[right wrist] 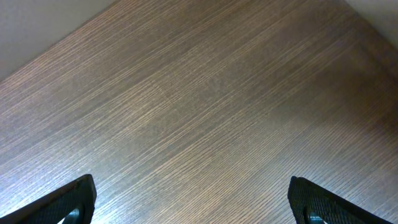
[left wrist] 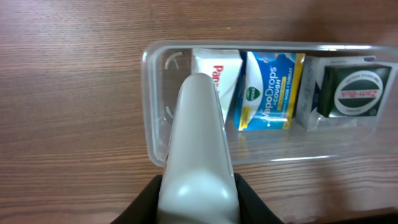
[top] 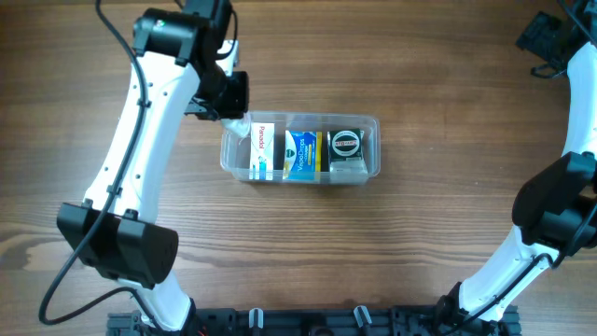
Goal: Pack container
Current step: 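Carry the spray bottle into the container's left end and release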
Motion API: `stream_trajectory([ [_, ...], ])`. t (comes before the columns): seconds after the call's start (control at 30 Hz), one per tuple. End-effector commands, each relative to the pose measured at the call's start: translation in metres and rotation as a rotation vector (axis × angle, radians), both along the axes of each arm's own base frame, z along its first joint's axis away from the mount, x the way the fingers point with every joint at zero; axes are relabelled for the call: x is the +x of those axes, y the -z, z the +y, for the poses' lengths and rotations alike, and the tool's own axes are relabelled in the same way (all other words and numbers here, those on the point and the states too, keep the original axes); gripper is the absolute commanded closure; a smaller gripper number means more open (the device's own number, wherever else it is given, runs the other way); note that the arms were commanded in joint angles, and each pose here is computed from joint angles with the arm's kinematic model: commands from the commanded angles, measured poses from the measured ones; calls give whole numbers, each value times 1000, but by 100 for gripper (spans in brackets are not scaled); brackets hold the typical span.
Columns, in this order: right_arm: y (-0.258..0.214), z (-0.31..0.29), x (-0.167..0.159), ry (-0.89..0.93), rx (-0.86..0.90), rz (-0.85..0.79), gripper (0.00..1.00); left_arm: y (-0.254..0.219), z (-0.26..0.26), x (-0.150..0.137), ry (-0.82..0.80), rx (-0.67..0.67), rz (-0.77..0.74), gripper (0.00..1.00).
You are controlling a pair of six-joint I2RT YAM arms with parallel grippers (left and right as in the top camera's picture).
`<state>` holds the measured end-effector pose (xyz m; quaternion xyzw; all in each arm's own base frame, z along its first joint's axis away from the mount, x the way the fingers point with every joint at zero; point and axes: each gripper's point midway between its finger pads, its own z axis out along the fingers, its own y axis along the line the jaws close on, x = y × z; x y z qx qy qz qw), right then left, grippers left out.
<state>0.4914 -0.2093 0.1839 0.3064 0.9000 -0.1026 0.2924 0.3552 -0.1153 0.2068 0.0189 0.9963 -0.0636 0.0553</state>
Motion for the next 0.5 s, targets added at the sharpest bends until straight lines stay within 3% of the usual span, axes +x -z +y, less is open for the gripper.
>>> stream_trajectory([
  [0.0,-2,-2,2,-8,-21,3,0,-2,1,4,-17,23,-13,72],
  [0.23,-2,-2,2,-8,-21,3,0,45,3,0,-15,71,123,72],
  [0.47,-2,-2,2,-8,-21,3,0,74,4,-4,-15,83,164,69],
])
